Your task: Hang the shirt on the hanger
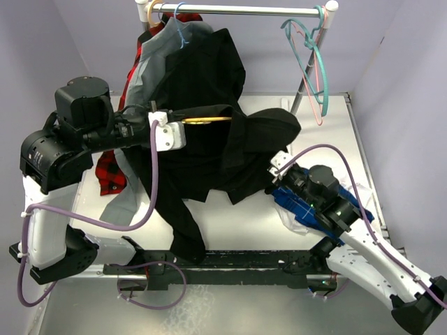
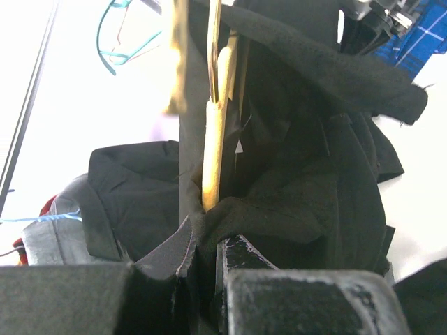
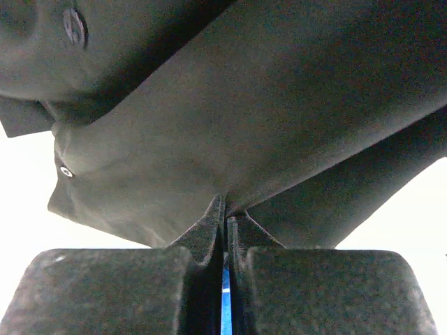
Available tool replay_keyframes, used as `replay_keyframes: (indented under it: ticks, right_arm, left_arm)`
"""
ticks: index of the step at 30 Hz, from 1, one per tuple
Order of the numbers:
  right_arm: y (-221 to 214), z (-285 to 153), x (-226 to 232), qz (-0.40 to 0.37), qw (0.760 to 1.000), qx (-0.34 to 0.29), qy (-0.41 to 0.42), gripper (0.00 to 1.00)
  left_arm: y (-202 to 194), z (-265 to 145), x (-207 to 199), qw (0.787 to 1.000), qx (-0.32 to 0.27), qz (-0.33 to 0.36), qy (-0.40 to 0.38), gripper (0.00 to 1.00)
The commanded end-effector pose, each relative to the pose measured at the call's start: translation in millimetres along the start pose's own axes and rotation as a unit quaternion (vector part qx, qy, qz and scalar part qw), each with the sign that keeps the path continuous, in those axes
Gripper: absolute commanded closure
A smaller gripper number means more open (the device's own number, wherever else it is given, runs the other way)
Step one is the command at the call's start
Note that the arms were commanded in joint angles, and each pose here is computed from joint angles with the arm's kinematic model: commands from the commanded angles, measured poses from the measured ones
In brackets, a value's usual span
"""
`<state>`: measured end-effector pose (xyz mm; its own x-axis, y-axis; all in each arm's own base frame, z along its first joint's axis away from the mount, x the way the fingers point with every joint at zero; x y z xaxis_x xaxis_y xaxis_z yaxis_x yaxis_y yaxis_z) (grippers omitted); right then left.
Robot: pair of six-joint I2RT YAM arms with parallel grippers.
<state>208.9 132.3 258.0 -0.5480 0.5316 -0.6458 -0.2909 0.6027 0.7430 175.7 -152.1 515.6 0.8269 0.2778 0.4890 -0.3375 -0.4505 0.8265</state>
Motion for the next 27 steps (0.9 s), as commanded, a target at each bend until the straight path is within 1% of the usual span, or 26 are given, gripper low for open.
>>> replay_keyframes:
  ticks: [1, 3, 7, 9, 12, 16, 20, 25, 27]
  right_arm:
    - [-3.8, 1.7, 7.5, 0.008, 1.000, -0.002, 0.011, 1.00]
    - [-7.6, 2.0, 13.5, -0.012, 0.999, 0.003, 0.035, 1.00]
    - [-24.5, 6.9, 22.8, -0.057, 0.994, 0.052, 0.075, 1.00]
    - [-24.0, 9.9, 24.2, -0.063, 0.993, 0.059, 0.087, 1.00]
    - [-15.6, 8.4, 19.5, -0.058, 0.995, 0.039, 0.075, 1.00]
    - [-0.4, -7.7, 11.8, -0.046, 0.998, -0.011, 0.046, 1.00]
    - [-8.2, -18.6, 27.4, -0.044, 0.996, -0.022, 0.075, 1.00]
    - [-23.5, -12.7, 44.8, -0.077, 0.988, 0.001, 0.134, 1.00]
    - [-22.3, -6.5, 38.3, -0.089, 0.988, 0.013, 0.127, 1.00]
  left_arm:
    - [42.0, -19.8, 22.7, 0.993, -0.084, 0.028, 0.072, 1.00]
    - [47.0, -22.0, 26.6, 0.992, -0.091, 0.030, 0.082, 1.00]
    - [60.6, -30.9, 35.1, 0.987, -0.111, 0.036, 0.109, 1.00]
    - [65.8, -34.7, 36.8, 0.985, -0.120, 0.039, 0.115, 1.00]
    - [68.8, -37.8, 39.9, 0.984, -0.123, 0.038, 0.126, 1.00]
    - [68.9, -36.6, 42.4, 0.983, -0.124, 0.034, 0.133, 1.00]
    - [72.4, -36.3, 48.0, 0.980, -0.131, 0.030, 0.148, 1.00]
    - [85.2, -39.0, 56.2, 0.973, -0.157, 0.029, 0.166, 1.00]
    - [92.3, -43.4, 57.1, 0.970, -0.172, 0.031, 0.168, 1.00]
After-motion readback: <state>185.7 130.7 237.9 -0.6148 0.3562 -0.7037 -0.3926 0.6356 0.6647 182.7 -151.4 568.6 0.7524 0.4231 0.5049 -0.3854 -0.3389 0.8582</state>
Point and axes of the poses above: each gripper's point midway between its finger pads, its own z axis out along the fingers, its own x axis along the line the jaws close on, y = z × x, the point moved 6 cm from there along -z, back along the fingers, and after that the axes turned 14 degrees about -z, right-handed, at the moved point
